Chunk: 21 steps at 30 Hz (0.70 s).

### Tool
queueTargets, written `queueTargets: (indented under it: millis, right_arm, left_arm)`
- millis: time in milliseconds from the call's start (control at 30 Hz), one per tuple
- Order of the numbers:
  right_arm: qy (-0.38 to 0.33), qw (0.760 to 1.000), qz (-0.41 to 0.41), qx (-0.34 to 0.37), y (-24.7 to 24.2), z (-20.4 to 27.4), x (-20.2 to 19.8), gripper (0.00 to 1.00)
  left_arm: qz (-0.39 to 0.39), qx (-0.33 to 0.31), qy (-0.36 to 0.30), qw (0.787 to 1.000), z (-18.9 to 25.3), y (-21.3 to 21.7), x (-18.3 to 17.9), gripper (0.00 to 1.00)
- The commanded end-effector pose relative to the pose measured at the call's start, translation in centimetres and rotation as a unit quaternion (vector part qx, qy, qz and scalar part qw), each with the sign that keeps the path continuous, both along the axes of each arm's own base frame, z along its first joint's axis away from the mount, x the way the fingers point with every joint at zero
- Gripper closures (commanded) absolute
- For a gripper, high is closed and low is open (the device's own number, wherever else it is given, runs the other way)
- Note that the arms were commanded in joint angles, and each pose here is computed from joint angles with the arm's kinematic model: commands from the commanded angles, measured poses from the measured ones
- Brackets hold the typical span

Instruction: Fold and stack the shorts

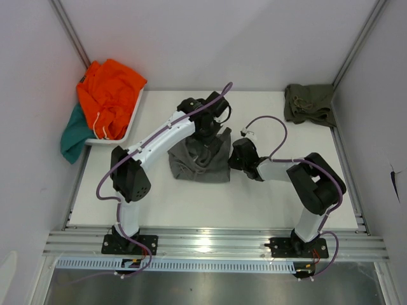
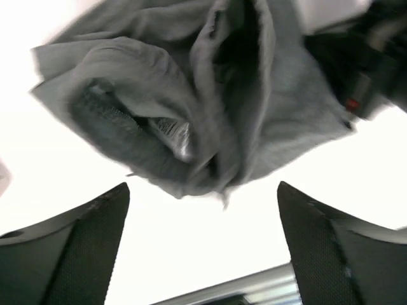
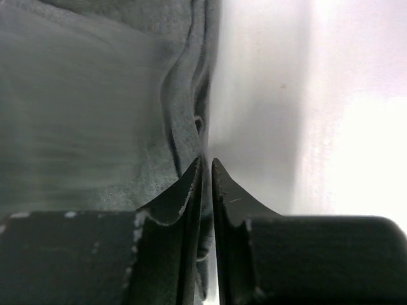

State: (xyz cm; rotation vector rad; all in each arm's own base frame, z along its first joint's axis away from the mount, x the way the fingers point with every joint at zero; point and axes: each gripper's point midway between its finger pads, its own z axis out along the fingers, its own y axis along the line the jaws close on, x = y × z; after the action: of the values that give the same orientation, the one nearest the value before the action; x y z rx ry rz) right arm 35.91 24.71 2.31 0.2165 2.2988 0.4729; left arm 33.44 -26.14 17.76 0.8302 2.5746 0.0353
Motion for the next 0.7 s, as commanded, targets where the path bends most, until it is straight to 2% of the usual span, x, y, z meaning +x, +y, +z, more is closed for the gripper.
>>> queueTargets:
  millis: [0, 167, 233, 367, 467, 500, 567, 600, 667]
  right_arm:
    - [0.004, 0.999, -0.015, -0.028, -2.0, 0.4, 0.0, 0.85]
    - [-0.004, 1.0, -0.016, -0.013, -2.5, 1.3, 0.5, 0.84]
    - [-0.01, 1.0, -0.02, -0.01, -2.8, 1.9, 0.7, 0.82]
    - [-0.02, 1.0, -0.018, -0.002, -3.4, 2.9, 0.7, 0.77]
    - [-0.032, 0.999, -0.003, 0.025, -3.5, 4.2, 0.7, 0.69]
    - [-0.037, 0.999, 0.004, 0.036, -3.4, 4.8, 0.9, 0.63]
    - [-0.05, 0.996, 0.023, 0.065, -2.8, 6.4, 0.7, 0.5]
    - [-0.062, 0.995, 0.027, 0.075, -2.6, 7.2, 0.8, 0.36]
    - [-0.068, 0.991, 0.051, 0.106, -1.4, 8.9, 0.3, 0.31]
  left_arm:
    - [-0.058, -0.074, -0.002, 0.996, 4.1, -2.0, -2.0, 0.01]
    - [-0.097, -0.125, 0.023, 0.987, 5.7, -3.4, -3.7, 0.01]
    - [-0.099, -0.128, 0.018, 0.987, 6.2, -3.3, -3.7, 0.01]
    - [-0.087, -0.138, 0.012, 0.987, 7.0, -1.7, -2.5, 0.01]
    - [-0.069, -0.164, 0.038, 0.983, 6.8, 0.3, -1.6, 0.01]
    - [-0.067, -0.178, 0.045, 0.981, 6.8, 0.6, -1.3, 0.01]
    - [-0.041, -0.163, 0.042, 0.985, 5.7, 2.7, -0.2, 0.01]
    - [-0.022, -0.133, 0.039, 0.99, 4.1, 4.0, 0.5, 0.01]
    - [-0.004, -0.117, 0.028, 0.993, 3.2, 5.2, 1.4, 0.01]
